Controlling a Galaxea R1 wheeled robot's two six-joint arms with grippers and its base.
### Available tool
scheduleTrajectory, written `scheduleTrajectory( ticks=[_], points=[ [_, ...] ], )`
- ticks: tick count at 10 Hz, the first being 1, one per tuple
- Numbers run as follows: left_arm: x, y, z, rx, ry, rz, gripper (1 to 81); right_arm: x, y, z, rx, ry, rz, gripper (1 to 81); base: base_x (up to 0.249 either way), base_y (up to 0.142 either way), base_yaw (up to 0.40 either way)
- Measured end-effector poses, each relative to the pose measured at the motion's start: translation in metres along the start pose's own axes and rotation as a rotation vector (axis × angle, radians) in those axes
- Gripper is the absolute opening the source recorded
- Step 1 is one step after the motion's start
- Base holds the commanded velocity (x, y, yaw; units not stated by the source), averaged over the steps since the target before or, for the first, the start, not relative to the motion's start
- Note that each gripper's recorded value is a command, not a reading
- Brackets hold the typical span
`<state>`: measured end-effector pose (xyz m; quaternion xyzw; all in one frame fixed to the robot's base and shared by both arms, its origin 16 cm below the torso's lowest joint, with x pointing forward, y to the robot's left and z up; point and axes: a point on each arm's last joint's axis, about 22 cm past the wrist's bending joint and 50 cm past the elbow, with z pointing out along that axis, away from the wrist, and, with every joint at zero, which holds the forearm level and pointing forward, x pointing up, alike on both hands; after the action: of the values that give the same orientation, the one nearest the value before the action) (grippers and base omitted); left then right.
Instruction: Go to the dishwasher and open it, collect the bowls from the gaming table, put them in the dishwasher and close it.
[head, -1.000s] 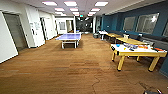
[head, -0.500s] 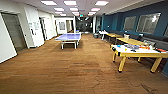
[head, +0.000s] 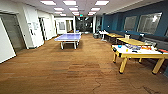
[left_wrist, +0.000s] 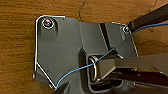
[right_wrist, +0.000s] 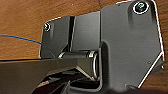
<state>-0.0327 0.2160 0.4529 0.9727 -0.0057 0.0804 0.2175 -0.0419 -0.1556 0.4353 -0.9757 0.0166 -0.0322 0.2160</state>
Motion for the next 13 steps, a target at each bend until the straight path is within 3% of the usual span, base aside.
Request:
scheduleTrajectory(
  ticks=[13],
  points=[
    [-0.0001, 0.0067, 0.0027, -0.009, 0.001, 0.001, 81.1, -0.0001, 0.0058, -0.0013, -0.01, 0.0, -0.001, 81.1, 0.162, 0.0, 0.0]
  ],
)
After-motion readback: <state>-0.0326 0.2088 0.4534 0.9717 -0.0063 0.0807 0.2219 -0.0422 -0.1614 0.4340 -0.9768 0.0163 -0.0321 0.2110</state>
